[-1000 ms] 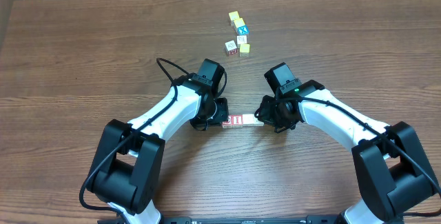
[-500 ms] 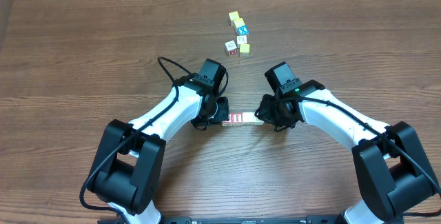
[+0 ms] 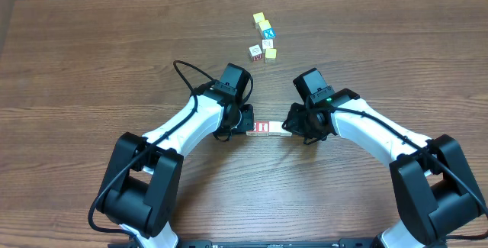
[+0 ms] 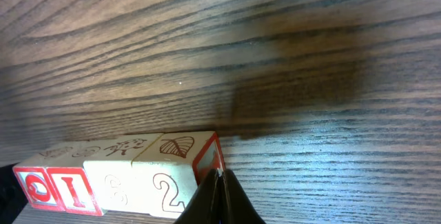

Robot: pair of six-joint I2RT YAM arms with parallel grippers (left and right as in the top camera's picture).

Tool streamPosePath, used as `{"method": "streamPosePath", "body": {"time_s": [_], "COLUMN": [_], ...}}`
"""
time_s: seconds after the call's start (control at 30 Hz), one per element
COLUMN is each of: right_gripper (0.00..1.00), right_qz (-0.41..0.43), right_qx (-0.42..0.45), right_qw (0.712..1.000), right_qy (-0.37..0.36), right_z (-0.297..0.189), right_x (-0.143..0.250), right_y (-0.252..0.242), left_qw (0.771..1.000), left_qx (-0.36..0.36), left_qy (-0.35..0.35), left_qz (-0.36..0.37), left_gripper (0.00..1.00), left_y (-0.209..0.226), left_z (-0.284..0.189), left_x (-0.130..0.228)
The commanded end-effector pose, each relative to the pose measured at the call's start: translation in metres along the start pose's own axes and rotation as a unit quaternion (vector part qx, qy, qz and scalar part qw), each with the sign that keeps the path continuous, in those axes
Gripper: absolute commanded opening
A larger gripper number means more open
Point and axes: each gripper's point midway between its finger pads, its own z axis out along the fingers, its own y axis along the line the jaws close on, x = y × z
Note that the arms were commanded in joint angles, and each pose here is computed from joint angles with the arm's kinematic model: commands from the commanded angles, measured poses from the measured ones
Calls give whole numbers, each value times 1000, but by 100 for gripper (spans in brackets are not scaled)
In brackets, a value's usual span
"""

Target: Flip 5 blocks

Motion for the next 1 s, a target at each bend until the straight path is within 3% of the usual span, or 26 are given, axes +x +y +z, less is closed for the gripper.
{"method": "streamPosePath", "body": {"time_s": [0.0, 0.97], "right_gripper": [4, 4], "right_qz": [3, 84], "right_qx": [-25, -27], "right_qw": [999, 994], "right_qy": [23, 57], "right_z": [3, 7], "right_x": [9, 44], "right_y": [10, 33], "left_qw": [1000, 999], "left_qx": [21, 19], "left_qy": [1, -23], "left_qz": [5, 11], "left_gripper": [4, 4], "left_y": [-12, -13], "left_z": [0, 0], "left_x": [-2, -13]}}
